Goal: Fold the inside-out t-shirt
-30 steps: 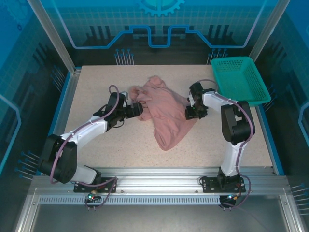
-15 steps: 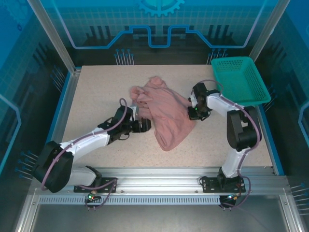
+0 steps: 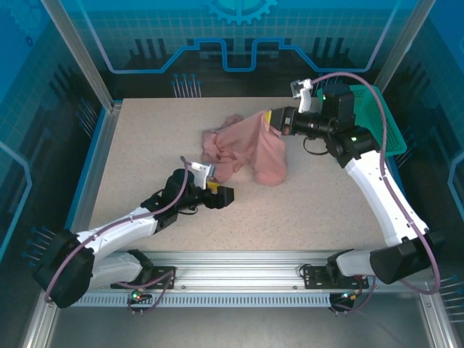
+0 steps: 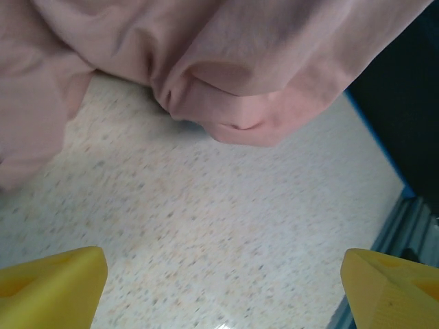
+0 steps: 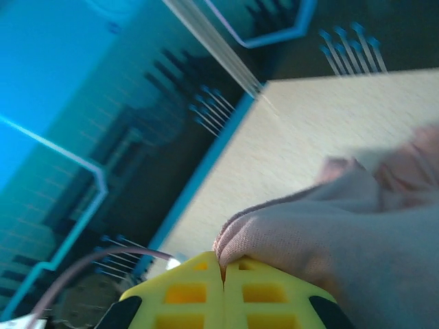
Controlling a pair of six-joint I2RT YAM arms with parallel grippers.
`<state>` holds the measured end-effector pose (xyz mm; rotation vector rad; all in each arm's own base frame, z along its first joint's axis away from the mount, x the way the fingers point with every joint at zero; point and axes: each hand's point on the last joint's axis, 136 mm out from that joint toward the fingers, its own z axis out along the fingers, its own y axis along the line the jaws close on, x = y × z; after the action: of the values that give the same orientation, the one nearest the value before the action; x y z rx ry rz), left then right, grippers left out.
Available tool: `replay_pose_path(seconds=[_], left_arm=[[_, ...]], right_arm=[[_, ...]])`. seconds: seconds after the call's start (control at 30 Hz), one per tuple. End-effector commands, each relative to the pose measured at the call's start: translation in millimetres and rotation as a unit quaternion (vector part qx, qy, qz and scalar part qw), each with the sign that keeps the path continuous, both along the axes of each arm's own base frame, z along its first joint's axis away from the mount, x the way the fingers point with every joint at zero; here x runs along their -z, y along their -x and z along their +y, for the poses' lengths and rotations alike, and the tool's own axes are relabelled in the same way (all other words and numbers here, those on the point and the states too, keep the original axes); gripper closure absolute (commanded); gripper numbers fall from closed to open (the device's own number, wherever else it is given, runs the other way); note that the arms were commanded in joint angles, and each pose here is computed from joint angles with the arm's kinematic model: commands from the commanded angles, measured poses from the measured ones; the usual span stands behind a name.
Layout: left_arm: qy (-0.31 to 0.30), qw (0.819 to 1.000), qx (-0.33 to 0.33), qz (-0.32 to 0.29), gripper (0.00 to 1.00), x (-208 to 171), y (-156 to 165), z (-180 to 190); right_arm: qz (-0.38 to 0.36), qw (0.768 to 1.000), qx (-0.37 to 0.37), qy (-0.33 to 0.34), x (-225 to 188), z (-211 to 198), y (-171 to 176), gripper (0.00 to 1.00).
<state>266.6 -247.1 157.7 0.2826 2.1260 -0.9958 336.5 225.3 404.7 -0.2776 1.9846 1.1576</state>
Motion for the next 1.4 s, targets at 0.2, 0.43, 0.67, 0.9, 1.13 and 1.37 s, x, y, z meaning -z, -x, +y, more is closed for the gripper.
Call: replay_pose_path(seconds=[0.2, 0.43, 0.67, 0.9, 1.13, 1.37], left_arm=[[-0.003, 0.995, 0.055, -0.084, 0.09, -21, 20, -56], [-0.072, 0.99, -0.017, -0.124, 0.1, -6, 10, -71], [-0.195, 0.943, -0.213, -0.165, 0.26, 0, -49, -23], [-0.212, 0.933, -0.249, -0.154, 0.22, 8, -51, 22], [-0.212, 0.949, -0.181, -0.146, 0.13, 8, -32, 33], [-0.203, 0.958, -0.143, -0.143, 0.07, 1, -9, 48]], right_arm=[[-0.028, 0.998, -0.032, -0.05, -56, 59, 8, 0.95], [-0.037, 0.997, -0.039, -0.055, -73, 79, 7, 0.93], [-0.015, 0.997, -0.047, -0.059, -60, 88, 3, 0.93], [-0.017, 0.998, -0.038, -0.045, -57, 85, 0, 0.93], [-0.007, 0.999, -0.029, -0.042, -51, 85, -13, 0.93], [0.003, 0.998, -0.037, -0.051, -49, 92, -18, 0.94]])
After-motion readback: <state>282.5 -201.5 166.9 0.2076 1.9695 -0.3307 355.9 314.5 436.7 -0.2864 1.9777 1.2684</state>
